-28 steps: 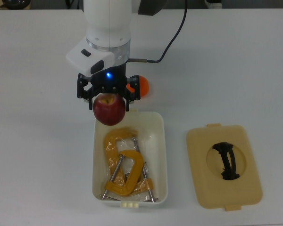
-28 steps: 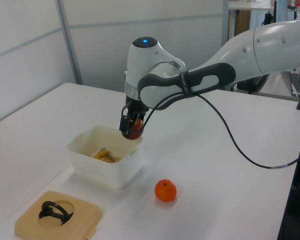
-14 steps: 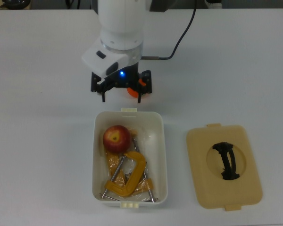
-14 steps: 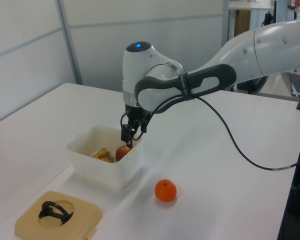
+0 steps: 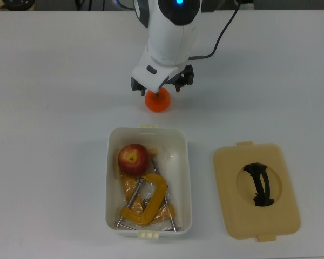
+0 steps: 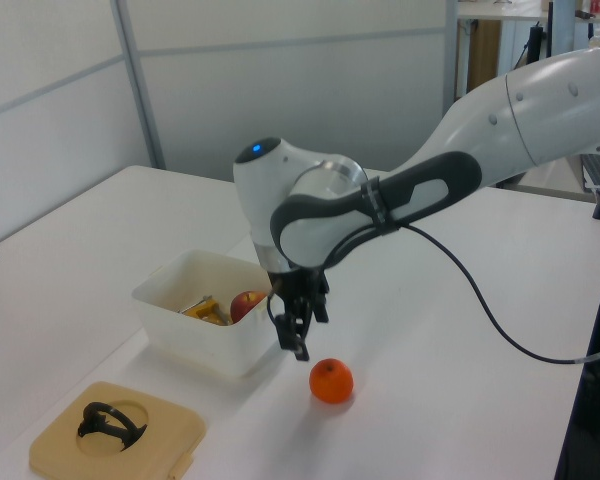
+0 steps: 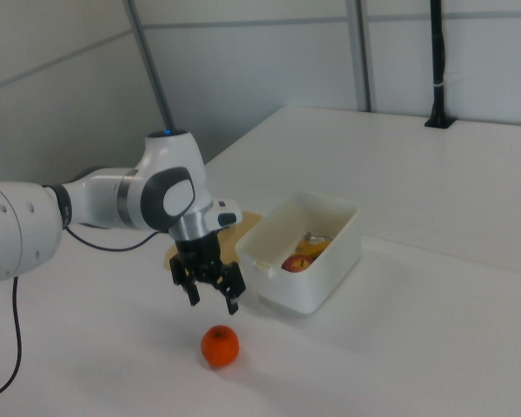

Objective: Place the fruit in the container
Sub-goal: 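Move the gripper to the orange mandarin and grasp it, then lift the mandarin and carry it over the white box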

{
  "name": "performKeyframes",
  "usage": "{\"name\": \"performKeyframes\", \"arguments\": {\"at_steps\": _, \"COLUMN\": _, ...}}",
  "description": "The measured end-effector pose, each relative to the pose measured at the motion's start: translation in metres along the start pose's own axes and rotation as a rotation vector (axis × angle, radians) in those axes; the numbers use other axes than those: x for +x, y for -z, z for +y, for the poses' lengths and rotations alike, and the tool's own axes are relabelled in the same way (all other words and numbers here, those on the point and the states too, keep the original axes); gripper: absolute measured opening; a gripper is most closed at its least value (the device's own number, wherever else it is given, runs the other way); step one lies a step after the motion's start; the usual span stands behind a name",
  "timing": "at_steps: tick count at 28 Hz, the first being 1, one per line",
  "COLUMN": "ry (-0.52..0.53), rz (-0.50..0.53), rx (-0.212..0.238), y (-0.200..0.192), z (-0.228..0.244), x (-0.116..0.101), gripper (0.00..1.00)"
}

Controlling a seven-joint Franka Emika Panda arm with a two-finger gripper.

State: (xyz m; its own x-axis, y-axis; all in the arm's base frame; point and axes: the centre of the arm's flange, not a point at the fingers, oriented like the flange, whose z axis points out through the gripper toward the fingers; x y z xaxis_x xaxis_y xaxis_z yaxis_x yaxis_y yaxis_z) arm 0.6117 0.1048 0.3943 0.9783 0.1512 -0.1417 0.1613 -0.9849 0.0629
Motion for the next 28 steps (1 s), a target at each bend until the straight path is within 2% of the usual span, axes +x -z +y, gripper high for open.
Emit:
{"name": "performKeyframes", "arguments": {"at_steps": 5, "ry": 0.024, "rz": -0.062, "rx": -0.004, "y": -0.035, "z": -0.01, "x": -0.011, "gripper": 1.0}}
{"name": "performKeyframes", "arguments": {"at_steps": 13, "ry": 0.047, "rz": -0.038, "rx": 0.003, "y": -0.083, "z": -0.02, "x": -0.013, "gripper": 0.98}}
{"name": "performKeyframes", "arguments": {"at_steps": 16, "ry": 0.041, "rz": -0.031, "rx": 0.005, "y": -0.088, "z": -0.016, "x": -0.01, "gripper": 0.9}}
{"name": "performKeyframes", "arguments": {"at_steps": 17, "ry": 0.037, "rz": -0.026, "rx": 0.006, "y": -0.087, "z": -0.014, "x": -0.01, "gripper": 0.83}}
{"name": "performKeyframes", "arguments": {"at_steps": 18, "ry": 0.033, "rz": -0.023, "rx": 0.006, "y": -0.085, "z": -0.012, "x": -0.009, "gripper": 0.81}}
{"name": "performKeyframes", "arguments": {"at_steps": 23, "ry": 0.01, "rz": 0.03, "rx": 0.007, "y": -0.062, "z": 0.001, "x": 0.0, "gripper": 0.8}}
{"name": "performKeyframes", "arguments": {"at_steps": 28, "ry": -0.03, "rz": 0.142, "rx": 0.004, "y": -0.005, "z": 0.024, "x": 0.012, "gripper": 0.8}}
